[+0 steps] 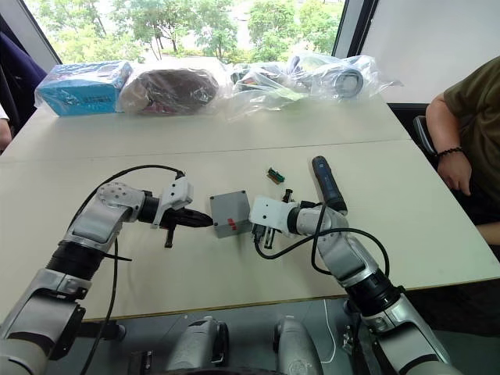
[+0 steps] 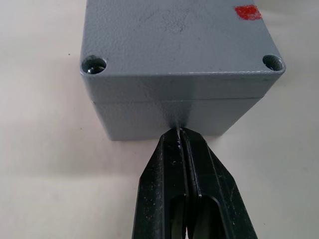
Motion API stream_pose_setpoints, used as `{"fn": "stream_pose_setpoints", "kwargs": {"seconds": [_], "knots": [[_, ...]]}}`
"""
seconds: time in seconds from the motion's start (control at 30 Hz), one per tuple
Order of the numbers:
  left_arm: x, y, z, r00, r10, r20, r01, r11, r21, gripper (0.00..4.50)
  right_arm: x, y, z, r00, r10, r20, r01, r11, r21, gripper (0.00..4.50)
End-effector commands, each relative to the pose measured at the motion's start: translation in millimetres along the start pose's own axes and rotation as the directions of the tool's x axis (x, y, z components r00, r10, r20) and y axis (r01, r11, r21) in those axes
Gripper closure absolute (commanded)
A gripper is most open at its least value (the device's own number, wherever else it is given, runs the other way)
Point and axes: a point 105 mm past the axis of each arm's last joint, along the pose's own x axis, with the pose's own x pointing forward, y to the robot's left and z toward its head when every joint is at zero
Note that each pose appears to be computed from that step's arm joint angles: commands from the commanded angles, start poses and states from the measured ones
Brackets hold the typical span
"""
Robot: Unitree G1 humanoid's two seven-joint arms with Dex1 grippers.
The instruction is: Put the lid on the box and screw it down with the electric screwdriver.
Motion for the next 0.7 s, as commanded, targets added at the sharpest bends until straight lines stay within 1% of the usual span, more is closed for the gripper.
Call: {"fn": "stream_pose_setpoints", "kwargs": {"seconds": [0.03, 0.1, 0.17, 0.2, 0.33, 0.37, 0.43, 0.47, 0.5, 0.53, 0.57, 0.6, 0.67, 0.7], "knots": [[-5, 0, 12, 0.999, 0.015, 0.034, -0.017, 0.999, 0.052, 4.5, 0, 3, 16, 0.998, 0.022, 0.052, -0.018, 0.997, -0.071, 4.47], [-10, -3, 10, 1.0, 0.012, 0.021, -0.013, 0.998, 0.062, 4.5, -5, 0, 12, 0.999, 0.013, 0.035, -0.01, 0.997, -0.082, 4.47], [-16, -6, 7, 1.0, 0.008, 0.007, -0.009, 0.997, 0.071, 4.5, -11, -3, 5, 1.0, 0.004, -0.002, -0.004, 0.991, -0.136, 4.47], [-20, -9, 6, 1.0, 0.003, -0.002, -0.003, 0.997, 0.078, 4.5, -16, -4, 2, 1.0, -0.001, -0.012, -0.001, 0.99, -0.139, 4.47], [-39, -17, 9, 1.0, 0.009, -0.008, -0.008, 0.996, 0.087, 4.5, -39, -12, 2, 0.999, -0.047, 0.012, 0.048, 0.998, -0.045, 4.47], [-44, -19, 12, 1.0, 0.015, -0.001, -0.014, 0.996, 0.09, 4.5, -46, -14, 2, 0.998, -0.056, 0.014, 0.056, 0.998, -0.026, 4.24], [-55, -22, 24, 0.999, 0.026, 0.046, -0.03, 0.995, 0.092, 4.5, -61, -17, 4, 0.997, -0.079, 0.025, 0.078, 0.997, 0.027, 3.68], [-59, -23, 33, 0.996, 0.033, 0.077, -0.04, 0.995, 0.096, 4.5, -68, -18, 6, 0.995, -0.092, 0.034, 0.09, 0.994, 0.068, 3.31], [-63, -24, 41, 0.994, 0.037, 0.103, -0.047, 0.994, 0.096, 4.5, -74, -19, 8, 0.994, -0.103, 0.044, 0.098, 0.989, 0.112, 2.84], [-66, -25, 50, 0.991, 0.039, 0.131, -0.051, 0.994, 0.095, 4.5, -80, -21, 10, 0.992, -0.119, 0.052, 0.109, 0.981, 0.163, 2.52], [-69, -27, 58, 0.987, 0.039, 0.156, -0.055, 0.994, 0.098, 4.5, -84, -23, 11, 0.988, -0.139, 0.06, 0.123, 0.969, 0.214, 2.05], [-71, -27, 67, 0.983, 0.04, 0.179, -0.059, 0.993, 0.102, 4.5, -88, -26, 11, 0.984, -0.169, 0.063, 0.146, 0.952, 0.269, 1.69], [-73, -27, 80, 0.975, 0.046, 0.218, -0.073, 0.991, 0.114, 4.5, -93, -33, 4, 0.975, -0.22, 0.033, 0.193, 0.911, 0.365, 0.91], [-73, -26, 84, 0.972, 0.05, 0.229, -0.079, 0.99, 0.117, 4.5, -94, -34, 1, 0.972, -0.232, 0.015, 0.208, 0.896, 0.393, 0.63]]}}
